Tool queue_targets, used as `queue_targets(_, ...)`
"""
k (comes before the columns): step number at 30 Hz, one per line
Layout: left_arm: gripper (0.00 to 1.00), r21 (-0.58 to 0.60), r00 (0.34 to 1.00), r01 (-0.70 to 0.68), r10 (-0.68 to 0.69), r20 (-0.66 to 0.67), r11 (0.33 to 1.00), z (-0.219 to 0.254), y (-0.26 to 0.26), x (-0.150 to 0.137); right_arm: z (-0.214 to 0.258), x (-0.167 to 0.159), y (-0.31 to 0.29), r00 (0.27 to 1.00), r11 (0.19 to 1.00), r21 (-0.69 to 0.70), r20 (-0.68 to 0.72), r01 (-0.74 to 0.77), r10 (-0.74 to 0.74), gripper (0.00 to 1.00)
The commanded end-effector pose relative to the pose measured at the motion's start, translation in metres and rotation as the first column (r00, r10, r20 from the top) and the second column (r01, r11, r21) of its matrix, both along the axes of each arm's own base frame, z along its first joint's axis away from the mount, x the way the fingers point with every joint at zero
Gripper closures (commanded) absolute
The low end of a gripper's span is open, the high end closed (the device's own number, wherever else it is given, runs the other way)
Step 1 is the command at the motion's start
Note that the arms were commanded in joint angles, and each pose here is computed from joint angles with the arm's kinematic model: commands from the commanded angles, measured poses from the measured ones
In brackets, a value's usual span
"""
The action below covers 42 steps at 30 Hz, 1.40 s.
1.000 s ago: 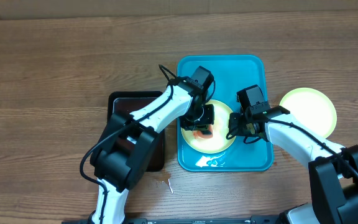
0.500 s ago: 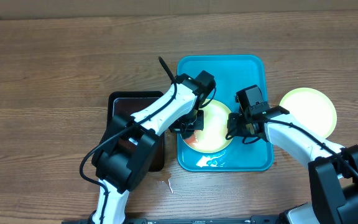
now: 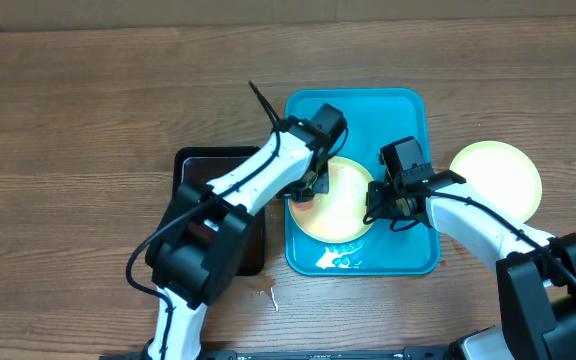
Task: Clean dirty plates on tray and stack at the side
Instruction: 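Scrub the yellow plate with the sponge in the left gripper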
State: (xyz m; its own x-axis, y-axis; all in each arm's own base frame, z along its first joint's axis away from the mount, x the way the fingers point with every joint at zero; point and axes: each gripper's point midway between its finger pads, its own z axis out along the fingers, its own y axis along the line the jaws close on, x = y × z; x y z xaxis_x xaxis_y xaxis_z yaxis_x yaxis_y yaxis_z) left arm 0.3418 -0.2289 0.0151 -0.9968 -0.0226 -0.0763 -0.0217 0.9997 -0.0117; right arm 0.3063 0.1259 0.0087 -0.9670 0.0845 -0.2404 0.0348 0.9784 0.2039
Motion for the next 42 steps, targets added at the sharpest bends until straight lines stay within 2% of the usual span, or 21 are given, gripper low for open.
queue_targets(1, 0.96, -0.256, 0.997, 0.039, -0.054, -0.053, 0.966, 0.003, -0.046, -0.001, -0.004, -0.003, -0.005, 1.000, 1.000, -0.031, -0.007, 0.000, 0.000, 0.96)
queue_targets(4, 0.96, -0.383, 0.991, 0.069, -0.108, -0.081, 0.921, 0.005, -0.077, -0.010, -0.004, -0.003, -0.005, 1.000, 1.000, -0.031, -0.007, 0.000, 0.000, 0.96)
queue_targets(7, 0.96, -0.455, 0.976, 0.125, -0.191, -0.103, 0.882, 0.003, -0.100, -0.025, -0.004, -0.003, -0.005, 1.000, 1.000, -0.031, -0.007, 0.000, 0.000, 0.96)
queue_targets(17, 0.96, -0.389, 0.945, 0.068, -0.184, -0.269, 0.919, -0.005, -0.080, -0.060, -0.004, -0.003, -0.005, 1.000, 1.000, -0.031, -0.007, 0.000, 0.000, 0.96)
queue_targets(21, 0.96, -0.284, 0.949, 0.054, -0.138, -0.284, 0.957, -0.008, -0.056, -0.060, -0.004, -0.003, -0.005, 1.000, 1.000, -0.031, -0.007, 0.000, 0.000, 0.96)
queue_targets(25, 0.96, -0.057, 0.975, 0.027, -0.039, -0.220, 0.998, -0.007, -0.012, -0.048, -0.004, -0.003, -0.005, 1.000, 1.000, -0.031, -0.007, 0.000, 0.000, 0.96)
queue_targets(35, 0.96, 0.264, 0.997, -0.018, 0.039, -0.074, 0.964, 0.006, 0.053, -0.025, -0.004, -0.003, -0.005, 1.000, 0.999, -0.032, -0.011, 0.000, 0.000, 0.96)
queue_targets(38, 0.96, 0.290, 0.997, -0.037, 0.055, -0.054, 0.956, 0.017, 0.057, -0.022, -0.004, -0.003, -0.005, 1.000, 0.999, -0.032, -0.011, 0.000, 0.000, 0.96)
queue_targets(42, 0.96, 0.204, 0.997, -0.050, 0.062, -0.052, 0.978, 0.045, 0.042, -0.020, -0.004, -0.004, -0.006, 1.000, 0.999, -0.033, -0.012, 0.000, 0.000, 0.96)
